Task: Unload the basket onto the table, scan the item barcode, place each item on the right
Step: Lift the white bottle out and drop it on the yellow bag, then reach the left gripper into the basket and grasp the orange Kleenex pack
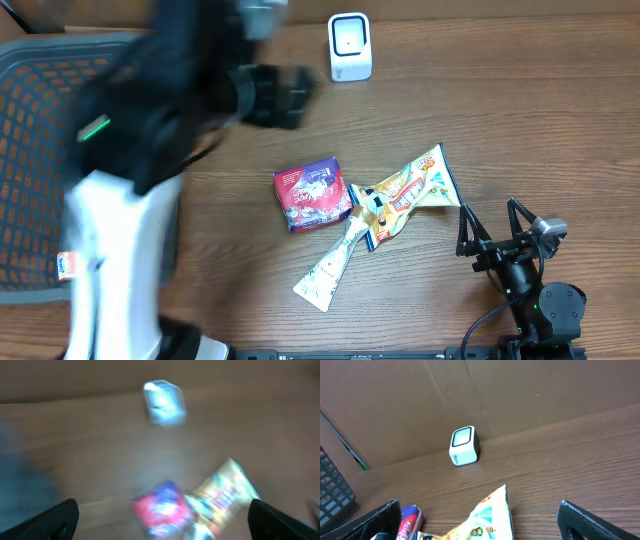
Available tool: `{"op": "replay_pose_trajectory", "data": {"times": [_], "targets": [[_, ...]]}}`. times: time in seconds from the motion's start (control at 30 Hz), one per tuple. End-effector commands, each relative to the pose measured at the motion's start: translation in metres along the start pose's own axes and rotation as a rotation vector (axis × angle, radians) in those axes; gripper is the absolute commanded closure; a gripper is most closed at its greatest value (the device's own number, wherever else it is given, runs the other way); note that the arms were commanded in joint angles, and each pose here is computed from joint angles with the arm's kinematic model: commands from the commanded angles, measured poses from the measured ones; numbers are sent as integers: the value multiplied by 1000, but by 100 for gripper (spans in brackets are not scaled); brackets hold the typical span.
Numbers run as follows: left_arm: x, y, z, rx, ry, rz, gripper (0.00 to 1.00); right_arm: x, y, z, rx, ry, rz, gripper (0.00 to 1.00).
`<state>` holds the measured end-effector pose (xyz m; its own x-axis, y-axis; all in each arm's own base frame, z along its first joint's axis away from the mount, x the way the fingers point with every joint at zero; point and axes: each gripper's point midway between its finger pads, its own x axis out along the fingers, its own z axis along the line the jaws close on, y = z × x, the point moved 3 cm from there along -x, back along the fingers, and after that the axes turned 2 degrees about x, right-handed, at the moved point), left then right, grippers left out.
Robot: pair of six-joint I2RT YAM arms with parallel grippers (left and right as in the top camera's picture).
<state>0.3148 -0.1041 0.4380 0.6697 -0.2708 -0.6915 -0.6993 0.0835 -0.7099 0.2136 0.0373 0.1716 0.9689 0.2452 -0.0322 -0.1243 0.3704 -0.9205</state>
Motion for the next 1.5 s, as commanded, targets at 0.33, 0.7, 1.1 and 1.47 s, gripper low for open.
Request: {"op": "replay_pose_trajectory", "data": {"times": [0.33, 0.7, 1.1, 1.47], "targets": [[-98, 67, 217, -845, -806, -75, 0, 0, 3, 0, 1, -5, 3, 0], [-74, 158, 272, -1456, -1174, -11, 0, 0, 3, 0, 0, -5, 3, 0], [1, 253, 300, -1569, -1437, 91, 0, 0, 3, 0, 0, -5, 3, 0], [44, 280, 323, -1566, -1426, -18, 11, 0, 3, 0, 1, -5, 3, 0]]}}
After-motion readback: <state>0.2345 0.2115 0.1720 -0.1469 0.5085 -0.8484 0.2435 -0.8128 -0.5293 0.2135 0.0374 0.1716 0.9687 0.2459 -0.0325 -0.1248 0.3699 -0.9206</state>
